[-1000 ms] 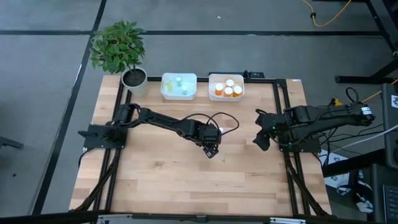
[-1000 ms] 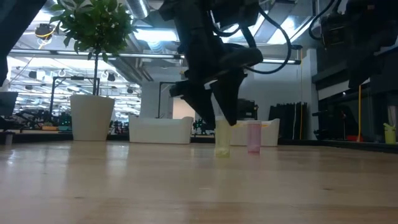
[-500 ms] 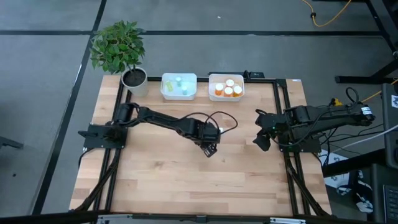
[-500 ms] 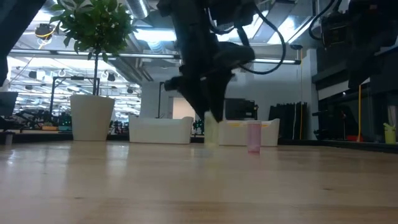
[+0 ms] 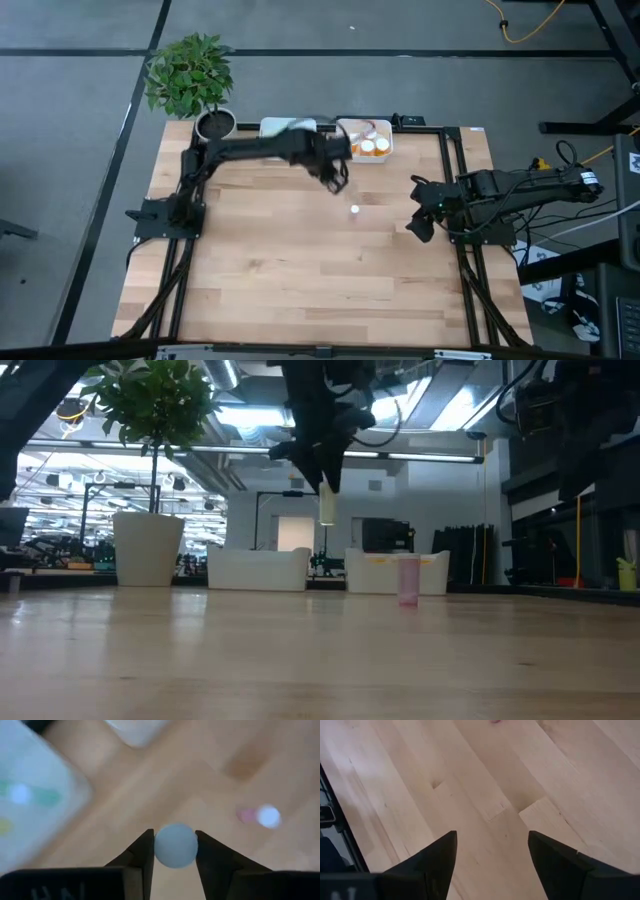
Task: Pick and place medicine bottles into bin by pill shape (circle, oval)
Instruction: Put the yellow tablet bottle into the left white bin
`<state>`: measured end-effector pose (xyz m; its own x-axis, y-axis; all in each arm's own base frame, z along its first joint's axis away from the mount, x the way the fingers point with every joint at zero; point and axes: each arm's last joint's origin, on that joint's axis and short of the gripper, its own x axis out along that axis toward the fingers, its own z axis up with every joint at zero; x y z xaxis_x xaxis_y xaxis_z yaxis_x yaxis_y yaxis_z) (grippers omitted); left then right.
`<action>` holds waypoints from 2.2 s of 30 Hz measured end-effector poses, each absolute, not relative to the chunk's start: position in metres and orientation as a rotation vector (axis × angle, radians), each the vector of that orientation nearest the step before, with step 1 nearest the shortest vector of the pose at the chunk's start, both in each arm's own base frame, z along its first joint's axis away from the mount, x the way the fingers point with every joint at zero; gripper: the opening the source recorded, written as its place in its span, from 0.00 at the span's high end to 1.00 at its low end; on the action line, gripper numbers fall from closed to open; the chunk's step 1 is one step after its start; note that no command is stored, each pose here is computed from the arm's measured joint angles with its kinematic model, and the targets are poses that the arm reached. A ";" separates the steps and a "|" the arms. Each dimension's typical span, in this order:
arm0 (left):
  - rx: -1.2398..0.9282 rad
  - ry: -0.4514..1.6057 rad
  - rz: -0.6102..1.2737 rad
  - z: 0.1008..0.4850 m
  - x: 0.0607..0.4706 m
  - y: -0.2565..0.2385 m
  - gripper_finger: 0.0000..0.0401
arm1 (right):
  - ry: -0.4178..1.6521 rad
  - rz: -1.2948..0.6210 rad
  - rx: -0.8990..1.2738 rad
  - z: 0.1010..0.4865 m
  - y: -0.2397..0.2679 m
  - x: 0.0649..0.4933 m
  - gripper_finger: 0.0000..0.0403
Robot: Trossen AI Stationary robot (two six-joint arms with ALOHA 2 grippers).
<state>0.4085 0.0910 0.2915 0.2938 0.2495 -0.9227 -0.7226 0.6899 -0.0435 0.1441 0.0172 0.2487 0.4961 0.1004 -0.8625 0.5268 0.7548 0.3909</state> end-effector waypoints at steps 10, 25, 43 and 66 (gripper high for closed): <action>-0.497 1.069 0.816 0.313 0.372 0.189 0.73 | 1.019 -0.323 0.762 0.249 0.017 0.145 0.39; -0.495 1.040 0.895 0.265 0.340 0.261 0.73 | 0.962 -0.381 0.800 0.251 0.016 0.148 0.39; -0.493 1.015 0.878 0.213 0.336 0.267 0.73 | 0.960 -0.384 0.801 0.251 0.016 0.148 0.39; -0.451 1.022 0.833 0.198 0.333 0.268 0.72 | 0.960 -0.384 0.802 0.251 0.016 0.148 0.39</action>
